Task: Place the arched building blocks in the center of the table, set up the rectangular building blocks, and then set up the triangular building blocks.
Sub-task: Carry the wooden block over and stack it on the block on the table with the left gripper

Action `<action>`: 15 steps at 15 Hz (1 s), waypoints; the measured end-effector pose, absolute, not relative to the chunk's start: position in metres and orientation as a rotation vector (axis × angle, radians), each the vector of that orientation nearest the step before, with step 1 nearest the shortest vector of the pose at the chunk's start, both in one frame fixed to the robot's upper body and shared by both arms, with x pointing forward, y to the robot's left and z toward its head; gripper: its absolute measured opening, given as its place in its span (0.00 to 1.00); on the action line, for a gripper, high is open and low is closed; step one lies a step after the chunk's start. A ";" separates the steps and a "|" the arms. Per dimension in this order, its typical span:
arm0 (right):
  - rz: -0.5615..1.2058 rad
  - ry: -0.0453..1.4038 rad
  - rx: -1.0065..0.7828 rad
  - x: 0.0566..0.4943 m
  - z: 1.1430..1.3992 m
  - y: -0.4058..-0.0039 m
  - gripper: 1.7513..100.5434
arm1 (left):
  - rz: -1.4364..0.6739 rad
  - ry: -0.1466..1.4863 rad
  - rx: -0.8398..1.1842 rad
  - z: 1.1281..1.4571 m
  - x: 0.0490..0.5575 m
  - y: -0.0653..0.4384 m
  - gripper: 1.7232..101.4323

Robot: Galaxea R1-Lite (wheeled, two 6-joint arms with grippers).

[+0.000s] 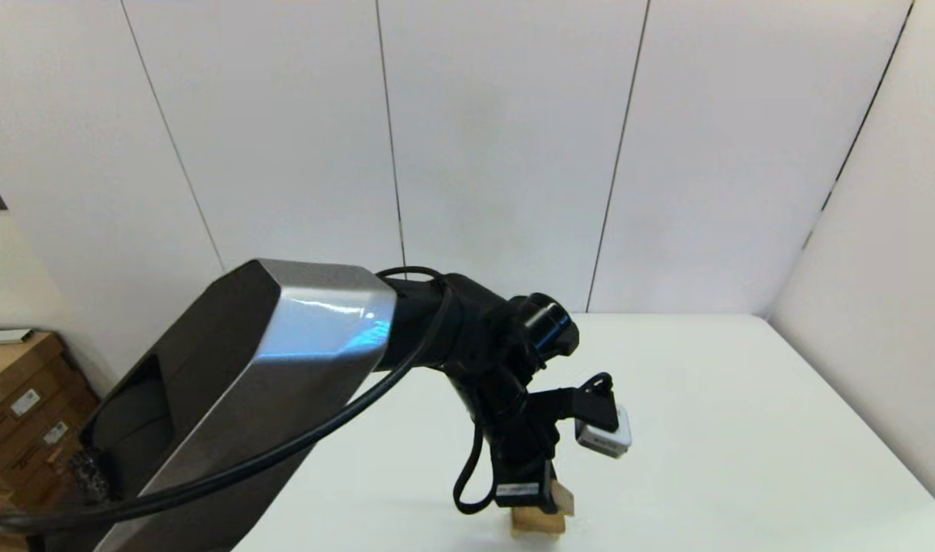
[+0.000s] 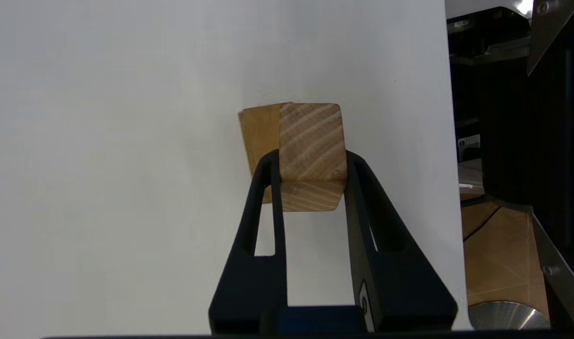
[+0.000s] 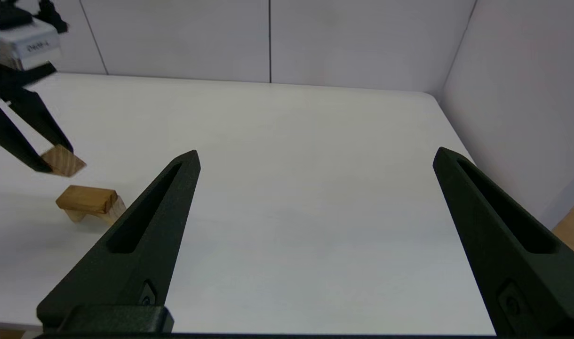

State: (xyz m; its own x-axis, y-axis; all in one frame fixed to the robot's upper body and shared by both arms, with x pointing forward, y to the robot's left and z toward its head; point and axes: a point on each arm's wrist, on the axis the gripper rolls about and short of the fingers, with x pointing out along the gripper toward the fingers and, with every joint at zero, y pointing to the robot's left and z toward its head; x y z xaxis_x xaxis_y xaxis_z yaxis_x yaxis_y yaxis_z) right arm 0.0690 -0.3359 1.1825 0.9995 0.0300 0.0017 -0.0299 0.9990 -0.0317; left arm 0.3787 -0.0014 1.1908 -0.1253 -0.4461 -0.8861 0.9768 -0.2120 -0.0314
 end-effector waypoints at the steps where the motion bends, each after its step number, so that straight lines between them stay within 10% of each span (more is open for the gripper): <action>1: 0.030 -0.002 -0.032 0.069 1.183 -0.336 0.97 | -1.604 0.813 0.944 1.188 0.378 -0.002 0.21; 15: 0.030 -0.002 -0.032 0.069 1.182 -0.336 0.97 | -1.569 0.873 0.943 1.163 0.379 -0.002 0.21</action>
